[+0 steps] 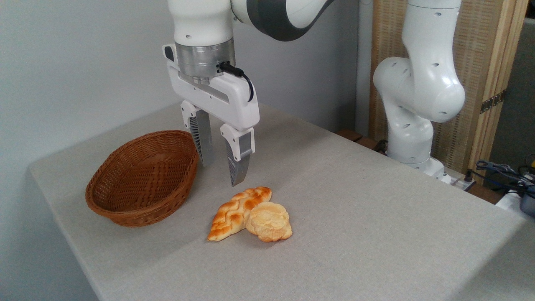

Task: Put bread into the basket
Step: 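Lower the open gripper toward the round pale bun beside the braided pastry, then close the gripper on the round bun and lift it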

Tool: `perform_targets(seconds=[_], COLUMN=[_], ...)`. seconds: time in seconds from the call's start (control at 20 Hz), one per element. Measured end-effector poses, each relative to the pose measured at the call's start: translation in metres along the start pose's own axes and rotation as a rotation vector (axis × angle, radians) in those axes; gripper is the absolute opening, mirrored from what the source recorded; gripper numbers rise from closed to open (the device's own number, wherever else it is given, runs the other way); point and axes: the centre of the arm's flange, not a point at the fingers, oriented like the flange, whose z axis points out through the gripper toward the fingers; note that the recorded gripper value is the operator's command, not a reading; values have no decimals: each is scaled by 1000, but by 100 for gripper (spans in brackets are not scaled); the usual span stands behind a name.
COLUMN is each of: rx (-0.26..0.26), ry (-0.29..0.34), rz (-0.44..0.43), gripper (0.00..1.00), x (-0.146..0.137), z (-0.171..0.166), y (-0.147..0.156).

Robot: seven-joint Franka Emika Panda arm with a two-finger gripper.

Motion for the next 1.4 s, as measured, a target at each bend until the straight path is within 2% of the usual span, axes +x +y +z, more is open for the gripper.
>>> perform_targets(seconds=[1.05, 1.25, 1.4], rx=[-21, -53, -79], ry=[-27, -66, -82], rz=[2, -11, -5], gripper=[100, 100, 100], x=[-3, -13, -41], z=[3, 16, 37], y=[3, -1, -24])
